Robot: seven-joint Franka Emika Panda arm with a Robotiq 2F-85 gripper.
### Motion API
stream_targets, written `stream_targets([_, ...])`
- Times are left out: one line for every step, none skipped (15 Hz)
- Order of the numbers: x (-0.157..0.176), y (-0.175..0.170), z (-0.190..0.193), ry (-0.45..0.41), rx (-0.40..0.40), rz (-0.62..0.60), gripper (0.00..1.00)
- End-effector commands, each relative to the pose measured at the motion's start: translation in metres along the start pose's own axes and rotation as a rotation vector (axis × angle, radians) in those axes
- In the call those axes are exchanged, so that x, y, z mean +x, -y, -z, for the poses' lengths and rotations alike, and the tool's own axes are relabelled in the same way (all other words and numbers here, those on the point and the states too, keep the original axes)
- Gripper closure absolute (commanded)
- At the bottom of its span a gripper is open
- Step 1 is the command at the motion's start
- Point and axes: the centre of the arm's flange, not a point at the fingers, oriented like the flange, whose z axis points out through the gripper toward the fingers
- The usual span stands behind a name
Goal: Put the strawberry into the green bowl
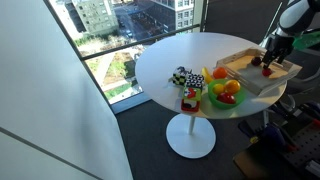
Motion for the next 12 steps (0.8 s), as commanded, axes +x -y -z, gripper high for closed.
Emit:
stream_targets([0.014,-0.005,-0.010,-0.019,0.005,0.032,0.00])
stream_targets([0.015,-0.005,-0.012,-0.020,0.005,0.038,0.00])
stream_targets([0.017,-0.004,-0.014,-0.020,0.005,0.044,0.00])
stream_targets([0.018,-0.004,-0.016,-0.022,0.005,0.050,0.00])
stream_targets([0.019,-0.003,-0.018,-0.022,0.006,0.054,0.00])
stream_targets([0.020,-0.003,-0.019,-0.021,0.006,0.056,0.00])
stream_targets([0.020,-0.002,-0.021,-0.021,0.007,0.059,0.00])
stream_targets([0.020,-0.002,-0.022,-0.018,0.007,0.060,0.00])
stream_targets([0.021,-0.002,-0.023,-0.015,0.008,0.062,0.00])
stream_targets([0.021,-0.002,-0.024,-0.013,0.009,0.063,0.00])
stream_targets([0.020,-0.002,-0.025,-0.011,0.009,0.063,0.00])
stream_targets([0.020,-0.002,-0.026,-0.010,0.010,0.064,0.00])
